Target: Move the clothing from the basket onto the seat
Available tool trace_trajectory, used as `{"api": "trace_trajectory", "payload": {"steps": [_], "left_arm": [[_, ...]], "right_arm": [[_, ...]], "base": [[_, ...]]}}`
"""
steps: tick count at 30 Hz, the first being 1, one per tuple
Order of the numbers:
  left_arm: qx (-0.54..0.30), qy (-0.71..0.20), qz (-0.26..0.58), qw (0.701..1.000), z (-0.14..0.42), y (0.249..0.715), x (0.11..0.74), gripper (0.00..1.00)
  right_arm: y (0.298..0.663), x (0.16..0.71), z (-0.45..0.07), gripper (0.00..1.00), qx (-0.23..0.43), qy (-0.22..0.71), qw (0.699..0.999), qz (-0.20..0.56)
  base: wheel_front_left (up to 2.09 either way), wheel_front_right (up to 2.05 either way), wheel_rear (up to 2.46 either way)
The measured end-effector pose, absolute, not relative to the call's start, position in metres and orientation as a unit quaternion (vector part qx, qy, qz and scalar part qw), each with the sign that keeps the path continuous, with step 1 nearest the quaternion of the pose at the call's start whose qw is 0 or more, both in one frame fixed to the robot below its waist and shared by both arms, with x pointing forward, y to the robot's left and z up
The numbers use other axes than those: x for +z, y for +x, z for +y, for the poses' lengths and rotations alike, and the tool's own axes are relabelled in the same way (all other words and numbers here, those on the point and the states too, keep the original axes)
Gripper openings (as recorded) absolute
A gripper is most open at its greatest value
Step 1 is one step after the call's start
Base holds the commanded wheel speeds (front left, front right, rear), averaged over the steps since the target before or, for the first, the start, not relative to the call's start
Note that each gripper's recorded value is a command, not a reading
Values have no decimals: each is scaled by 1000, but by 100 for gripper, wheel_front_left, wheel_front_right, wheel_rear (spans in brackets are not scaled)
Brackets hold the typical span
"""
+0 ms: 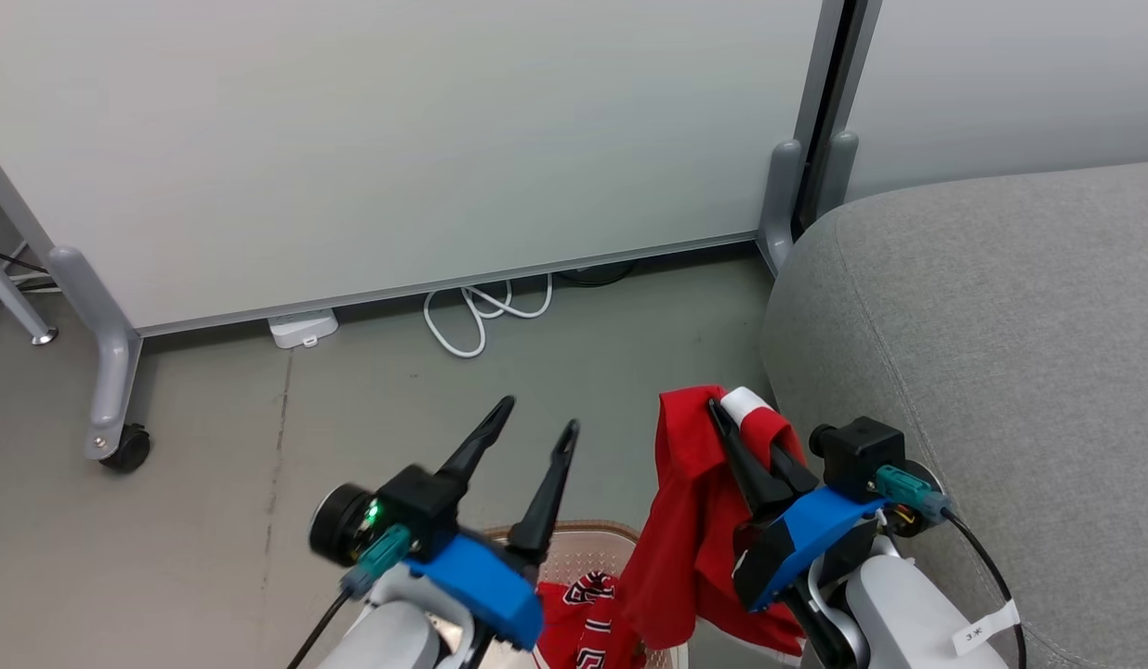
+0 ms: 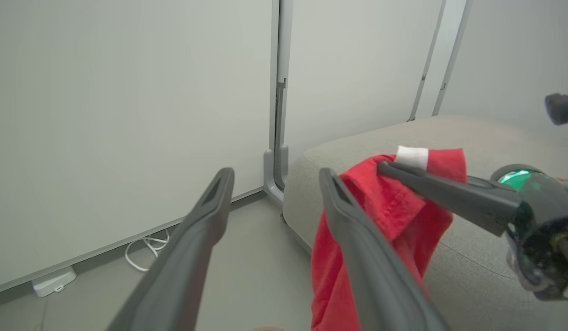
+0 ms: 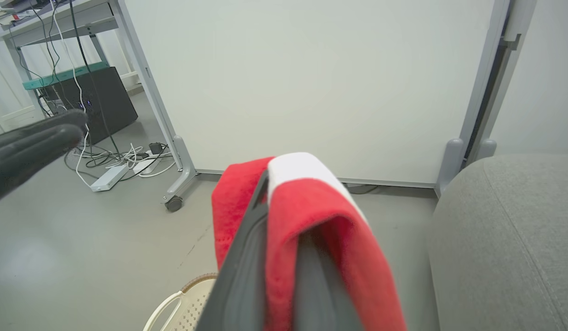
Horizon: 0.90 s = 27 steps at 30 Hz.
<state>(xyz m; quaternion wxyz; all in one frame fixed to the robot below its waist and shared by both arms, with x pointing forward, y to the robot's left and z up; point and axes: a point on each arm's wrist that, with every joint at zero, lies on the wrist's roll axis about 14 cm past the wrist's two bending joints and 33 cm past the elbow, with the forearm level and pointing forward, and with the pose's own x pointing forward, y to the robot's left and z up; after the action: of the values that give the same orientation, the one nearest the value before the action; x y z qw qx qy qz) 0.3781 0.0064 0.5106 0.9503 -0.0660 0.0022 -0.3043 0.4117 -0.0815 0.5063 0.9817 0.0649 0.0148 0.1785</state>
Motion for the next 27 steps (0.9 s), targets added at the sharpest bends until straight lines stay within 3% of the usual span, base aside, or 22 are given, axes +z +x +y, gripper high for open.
{"api": "trace_trajectory", "payload": {"steps": [14,27], "left_arm": [[-251,-59,15,966,52,353,484,100],[-247,-64,16,967,51,349,481,100]], "right_arm": [[409,506,-83,0,177,64,982,15],[406,504,-86,0,172,64,983,20]], "base": [[0,0,0],[0,0,0]]}}
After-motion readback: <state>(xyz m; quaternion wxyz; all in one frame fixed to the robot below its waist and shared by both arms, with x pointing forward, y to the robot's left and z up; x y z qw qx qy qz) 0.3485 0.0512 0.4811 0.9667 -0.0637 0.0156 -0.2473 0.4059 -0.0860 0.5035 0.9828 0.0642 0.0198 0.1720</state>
